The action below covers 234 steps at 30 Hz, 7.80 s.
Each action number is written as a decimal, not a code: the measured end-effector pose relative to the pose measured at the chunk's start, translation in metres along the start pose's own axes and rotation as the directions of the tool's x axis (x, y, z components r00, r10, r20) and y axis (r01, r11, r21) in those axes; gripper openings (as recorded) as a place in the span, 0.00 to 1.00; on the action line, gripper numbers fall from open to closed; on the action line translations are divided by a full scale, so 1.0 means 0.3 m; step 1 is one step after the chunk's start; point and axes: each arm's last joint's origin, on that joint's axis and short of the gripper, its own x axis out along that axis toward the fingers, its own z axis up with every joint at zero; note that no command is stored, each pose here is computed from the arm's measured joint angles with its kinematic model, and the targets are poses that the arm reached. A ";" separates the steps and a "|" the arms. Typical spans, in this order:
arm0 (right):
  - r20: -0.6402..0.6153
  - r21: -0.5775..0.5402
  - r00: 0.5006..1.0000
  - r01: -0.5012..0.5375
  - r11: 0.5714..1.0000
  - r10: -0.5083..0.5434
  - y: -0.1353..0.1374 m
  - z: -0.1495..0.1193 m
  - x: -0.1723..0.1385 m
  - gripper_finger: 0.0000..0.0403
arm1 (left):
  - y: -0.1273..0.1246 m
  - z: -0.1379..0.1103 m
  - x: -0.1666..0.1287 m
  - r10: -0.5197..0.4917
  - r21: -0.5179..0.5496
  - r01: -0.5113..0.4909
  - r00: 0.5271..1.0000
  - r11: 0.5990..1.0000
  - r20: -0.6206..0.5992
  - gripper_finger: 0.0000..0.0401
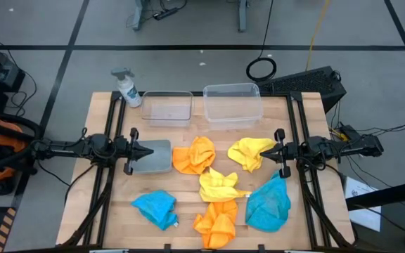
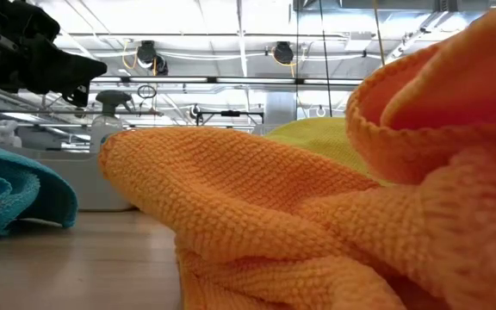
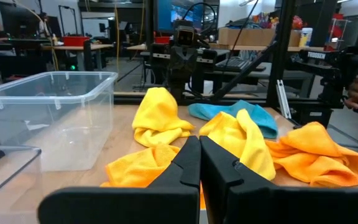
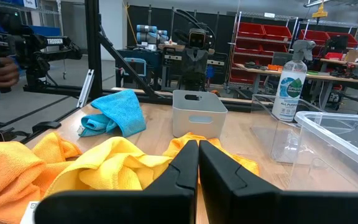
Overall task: Sort microfiber towel by color & place in baskets
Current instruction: Put the top orange towel into the left transparent bin
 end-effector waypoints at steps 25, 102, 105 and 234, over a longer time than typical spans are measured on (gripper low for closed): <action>0.000 0.000 1.000 0.000 1.000 0.000 0.000 0.000 0.000 0.02 | -0.008 0.263 -0.031 -0.030 -0.053 0.031 0.999 0.998 0.028 0.00; -0.235 0.071 0.965 0.140 0.988 -0.120 -0.047 0.604 0.046 0.02 | -0.045 0.356 0.649 0.052 0.201 0.054 0.870 0.978 -0.490 0.03; -0.332 0.048 0.936 0.138 0.989 -0.114 -0.038 0.570 0.102 0.02 | -0.045 0.338 0.660 0.053 0.200 0.058 0.861 0.978 -0.506 0.03; -0.379 -0.269 0.825 0.336 0.903 -0.420 0.107 0.105 0.780 0.84 | -0.130 0.308 0.843 0.255 0.487 0.059 0.792 0.872 -0.554 0.02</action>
